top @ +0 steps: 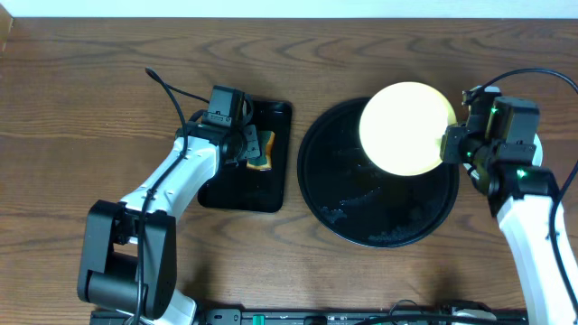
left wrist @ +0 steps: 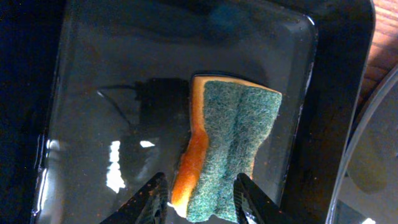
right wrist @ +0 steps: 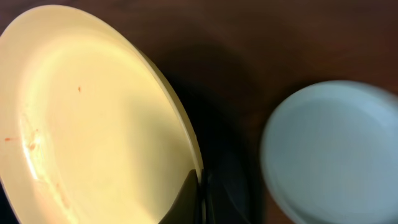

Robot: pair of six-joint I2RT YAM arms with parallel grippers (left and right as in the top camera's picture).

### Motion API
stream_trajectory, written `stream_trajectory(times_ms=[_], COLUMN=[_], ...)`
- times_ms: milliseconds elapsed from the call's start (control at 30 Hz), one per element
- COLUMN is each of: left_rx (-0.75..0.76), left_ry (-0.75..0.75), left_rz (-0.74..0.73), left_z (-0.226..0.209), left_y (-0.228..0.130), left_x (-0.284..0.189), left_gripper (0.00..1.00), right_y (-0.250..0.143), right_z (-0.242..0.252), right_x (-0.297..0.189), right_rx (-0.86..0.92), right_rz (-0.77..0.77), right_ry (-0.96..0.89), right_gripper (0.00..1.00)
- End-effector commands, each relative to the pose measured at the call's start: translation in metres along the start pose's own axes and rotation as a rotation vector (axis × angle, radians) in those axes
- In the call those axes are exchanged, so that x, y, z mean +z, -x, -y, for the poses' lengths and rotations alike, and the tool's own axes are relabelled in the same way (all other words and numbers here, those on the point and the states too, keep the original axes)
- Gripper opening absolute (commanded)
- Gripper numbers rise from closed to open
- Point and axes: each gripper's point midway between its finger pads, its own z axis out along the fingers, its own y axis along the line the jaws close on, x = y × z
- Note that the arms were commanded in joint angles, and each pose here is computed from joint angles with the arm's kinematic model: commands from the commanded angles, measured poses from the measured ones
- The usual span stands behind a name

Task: Clean dirty plates on tray and stack at the side
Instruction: 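Lift the yellow plate with the right gripper and tilt it up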

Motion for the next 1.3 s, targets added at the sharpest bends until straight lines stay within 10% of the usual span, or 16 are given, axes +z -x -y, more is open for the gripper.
stream_trajectory(times_ms=[0, 1267], left_rx=[0.007, 0.007], left_ry=[0.012, 0.011], left_rz=[0.002, 0.002], left_z=[-0.004, -0.004], left_y=[-0.001, -0.001], left_x=[-0.001, -0.001], left_gripper=[0.37, 0.4], right_y=[0.01, 0.02], right_z=[0.012, -0.022], right_x=[-0.016, -0.038], right_rx=[-0.11, -0.343], right_rz=[0.046, 0.105], right_ry=[-0.169, -0.357], right_gripper=[0.01, 0.01])
